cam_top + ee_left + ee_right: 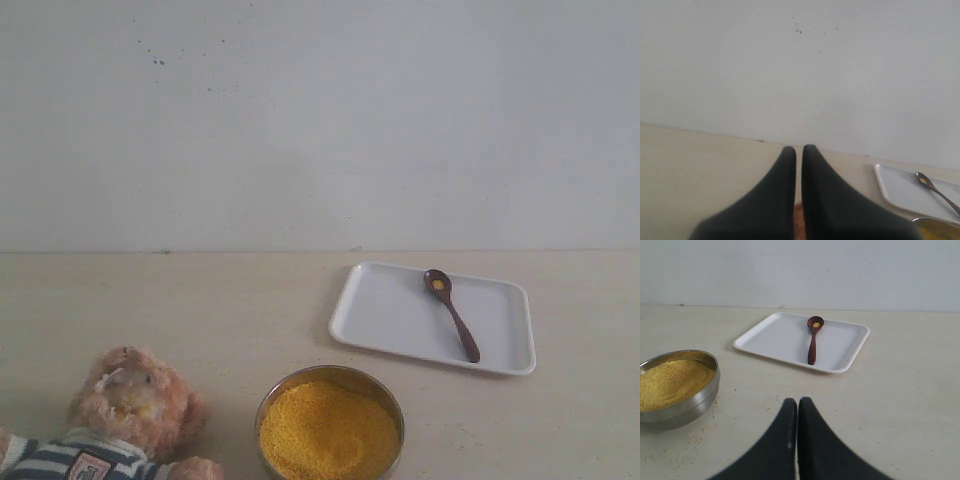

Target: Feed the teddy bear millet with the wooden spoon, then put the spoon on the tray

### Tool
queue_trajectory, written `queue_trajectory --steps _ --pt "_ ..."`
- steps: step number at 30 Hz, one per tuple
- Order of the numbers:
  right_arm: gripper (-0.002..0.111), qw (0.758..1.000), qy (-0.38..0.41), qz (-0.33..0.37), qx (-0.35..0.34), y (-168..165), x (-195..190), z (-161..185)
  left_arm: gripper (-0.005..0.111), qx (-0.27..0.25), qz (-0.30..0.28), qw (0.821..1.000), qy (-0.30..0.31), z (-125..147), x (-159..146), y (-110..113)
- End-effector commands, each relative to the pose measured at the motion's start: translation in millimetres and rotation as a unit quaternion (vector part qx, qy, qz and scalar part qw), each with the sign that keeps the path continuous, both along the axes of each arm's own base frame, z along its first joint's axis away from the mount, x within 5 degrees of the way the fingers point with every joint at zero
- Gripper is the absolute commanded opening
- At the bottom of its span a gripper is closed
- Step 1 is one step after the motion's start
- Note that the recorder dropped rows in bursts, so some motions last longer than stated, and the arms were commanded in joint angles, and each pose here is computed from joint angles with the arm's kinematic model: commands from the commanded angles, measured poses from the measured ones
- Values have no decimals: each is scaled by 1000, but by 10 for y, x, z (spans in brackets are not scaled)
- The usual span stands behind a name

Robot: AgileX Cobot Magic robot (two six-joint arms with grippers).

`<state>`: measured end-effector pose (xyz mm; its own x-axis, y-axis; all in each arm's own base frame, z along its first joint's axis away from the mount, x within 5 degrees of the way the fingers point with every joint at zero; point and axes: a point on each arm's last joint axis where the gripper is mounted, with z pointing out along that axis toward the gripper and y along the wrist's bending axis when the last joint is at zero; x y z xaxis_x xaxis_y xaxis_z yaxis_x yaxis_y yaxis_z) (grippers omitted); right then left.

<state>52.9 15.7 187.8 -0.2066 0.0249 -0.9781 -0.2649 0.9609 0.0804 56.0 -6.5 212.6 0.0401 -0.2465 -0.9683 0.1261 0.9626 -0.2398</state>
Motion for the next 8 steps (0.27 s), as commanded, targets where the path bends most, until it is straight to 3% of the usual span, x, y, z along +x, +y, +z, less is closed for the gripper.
queue_trajectory --steps 1,8 --pt "0 1000 -5 0 -5 -3 -3 6 4 3 -2 1000 -6 1 -2 -1" --pt "0 1000 -5 0 -4 -3 -3 6 4 3 -2 1000 -6 1 -2 -1"
